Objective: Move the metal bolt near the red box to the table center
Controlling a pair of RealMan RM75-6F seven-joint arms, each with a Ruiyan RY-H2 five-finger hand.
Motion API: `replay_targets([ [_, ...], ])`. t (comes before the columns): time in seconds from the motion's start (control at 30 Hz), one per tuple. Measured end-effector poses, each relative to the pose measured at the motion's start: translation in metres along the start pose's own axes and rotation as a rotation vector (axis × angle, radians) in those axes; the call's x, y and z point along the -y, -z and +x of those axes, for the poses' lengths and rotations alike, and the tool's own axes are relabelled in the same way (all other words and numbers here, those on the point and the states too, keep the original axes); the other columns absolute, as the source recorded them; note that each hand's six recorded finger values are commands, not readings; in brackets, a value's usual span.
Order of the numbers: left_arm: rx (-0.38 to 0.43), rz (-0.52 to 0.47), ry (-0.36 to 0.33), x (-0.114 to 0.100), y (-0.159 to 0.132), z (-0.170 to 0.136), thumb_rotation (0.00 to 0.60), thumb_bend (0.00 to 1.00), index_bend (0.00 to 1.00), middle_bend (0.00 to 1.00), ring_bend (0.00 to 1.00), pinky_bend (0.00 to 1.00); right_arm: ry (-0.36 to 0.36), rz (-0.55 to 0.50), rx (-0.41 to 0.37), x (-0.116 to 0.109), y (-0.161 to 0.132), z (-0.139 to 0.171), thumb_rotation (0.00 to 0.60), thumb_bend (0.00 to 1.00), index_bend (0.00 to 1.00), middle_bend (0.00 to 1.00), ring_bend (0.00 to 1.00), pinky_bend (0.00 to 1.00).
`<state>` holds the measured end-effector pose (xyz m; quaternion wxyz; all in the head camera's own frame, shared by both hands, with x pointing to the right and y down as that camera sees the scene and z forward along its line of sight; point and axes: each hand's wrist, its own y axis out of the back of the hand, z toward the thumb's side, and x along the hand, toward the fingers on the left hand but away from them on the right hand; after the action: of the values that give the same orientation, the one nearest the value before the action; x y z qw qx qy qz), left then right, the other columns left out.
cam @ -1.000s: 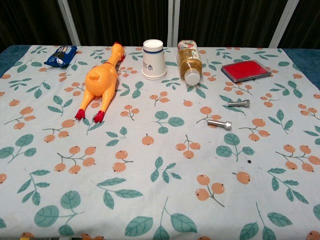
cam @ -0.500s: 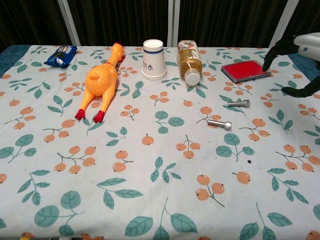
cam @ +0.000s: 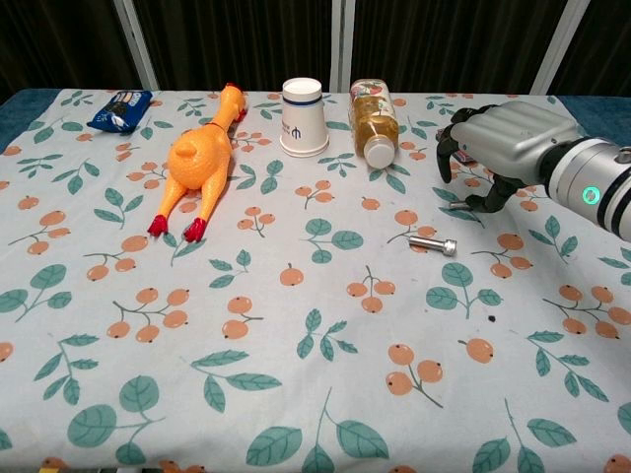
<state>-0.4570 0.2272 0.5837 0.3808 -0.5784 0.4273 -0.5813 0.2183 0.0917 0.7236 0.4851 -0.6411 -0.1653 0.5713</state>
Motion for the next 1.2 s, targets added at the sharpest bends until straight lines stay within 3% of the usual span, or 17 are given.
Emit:
replay_targets([
  [0.43,-0.013,-0.005,0.000,0.002,0.005,-0.004,0.600,0.06,0.15,0.09,0.00,0.00,-0.019,0.011,0.019,0.013,-0.009,-0.009,0.600,0.27,0.50,0.21,0.04,0.12],
  [0.83,-0.020,-0.006,0.006,0.004,0.008,-0.004,0.600,0.06,0.15,0.09,0.00,0.00,-0.035,0.004,0.030,0.019,-0.007,-0.011,0.600,0.28,0.52,0.20,0.04,0.12],
  [1.2,-0.022,-0.009,0.003,0.004,0.009,-0.005,0.600,0.06,0.15,0.09,0.00,0.00,-0.034,-0.027,0.042,0.018,-0.002,-0.011,0.600,0.38,0.52,0.22,0.05,0.12],
])
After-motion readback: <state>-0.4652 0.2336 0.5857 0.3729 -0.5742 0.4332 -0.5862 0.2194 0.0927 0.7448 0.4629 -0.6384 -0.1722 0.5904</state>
